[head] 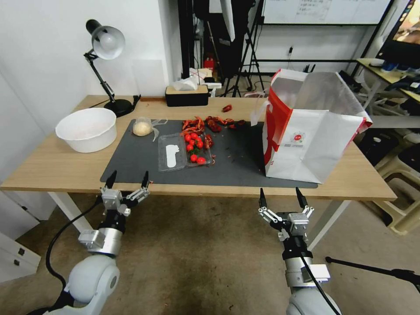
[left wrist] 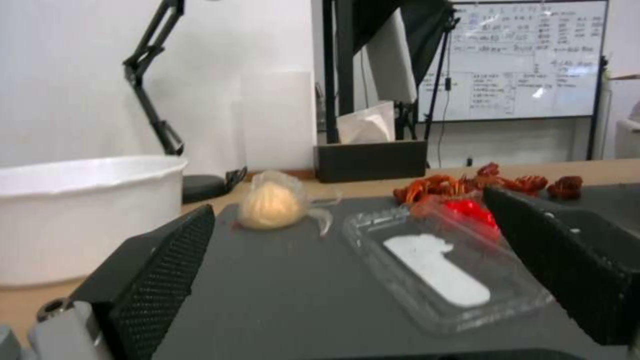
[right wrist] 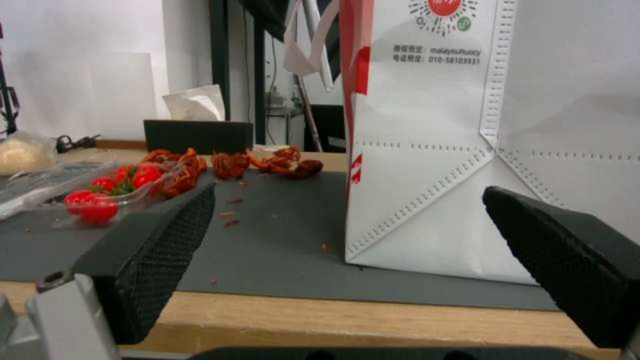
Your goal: Pick up the trash from the table and place it into the takeout bag.
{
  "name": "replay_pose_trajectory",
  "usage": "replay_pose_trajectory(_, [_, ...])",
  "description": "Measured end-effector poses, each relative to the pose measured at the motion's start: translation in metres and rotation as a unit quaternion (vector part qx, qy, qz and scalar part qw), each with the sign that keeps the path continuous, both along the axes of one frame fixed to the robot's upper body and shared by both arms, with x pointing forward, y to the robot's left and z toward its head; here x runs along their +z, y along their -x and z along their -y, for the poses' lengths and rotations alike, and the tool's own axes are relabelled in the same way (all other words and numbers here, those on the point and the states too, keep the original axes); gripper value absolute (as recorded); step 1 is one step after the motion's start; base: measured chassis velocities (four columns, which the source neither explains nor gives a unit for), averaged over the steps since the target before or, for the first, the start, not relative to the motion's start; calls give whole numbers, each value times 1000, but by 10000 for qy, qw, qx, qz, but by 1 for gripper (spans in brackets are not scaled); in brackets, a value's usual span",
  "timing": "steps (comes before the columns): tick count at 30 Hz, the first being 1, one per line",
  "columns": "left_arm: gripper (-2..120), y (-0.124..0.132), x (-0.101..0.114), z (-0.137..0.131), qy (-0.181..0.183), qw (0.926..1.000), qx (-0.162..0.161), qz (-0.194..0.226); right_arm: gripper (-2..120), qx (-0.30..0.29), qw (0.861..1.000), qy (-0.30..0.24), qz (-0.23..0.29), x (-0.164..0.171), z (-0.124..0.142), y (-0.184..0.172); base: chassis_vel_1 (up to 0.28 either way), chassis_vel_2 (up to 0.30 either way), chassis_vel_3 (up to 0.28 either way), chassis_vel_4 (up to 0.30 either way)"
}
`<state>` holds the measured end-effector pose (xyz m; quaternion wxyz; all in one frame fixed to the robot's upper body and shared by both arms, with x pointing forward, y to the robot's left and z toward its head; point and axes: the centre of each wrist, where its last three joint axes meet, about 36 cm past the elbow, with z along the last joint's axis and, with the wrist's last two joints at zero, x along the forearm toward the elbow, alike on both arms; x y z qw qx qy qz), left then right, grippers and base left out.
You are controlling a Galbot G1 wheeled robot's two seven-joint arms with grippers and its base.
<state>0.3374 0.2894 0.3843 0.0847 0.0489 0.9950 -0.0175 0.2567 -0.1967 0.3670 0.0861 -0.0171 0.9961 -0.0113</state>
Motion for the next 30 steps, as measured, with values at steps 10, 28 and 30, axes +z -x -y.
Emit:
replay_pose_trajectory(10, [100,-54,23,-2,-36,9991,-412,-114,100,-36,10000,13,12,1,2,1,0,0,0,0])
replay_pose_trajectory(28, [100,-189,96,-61,247,9892,-690,-1269,100,4,10000,21,27,1,0,-7,0,0,0,0])
replay_pose_trajectory(30, [100,-199,98,-62,244,9875,-712,-1384,100,3,10000,22,25,1,0,-7,0,0,0,0])
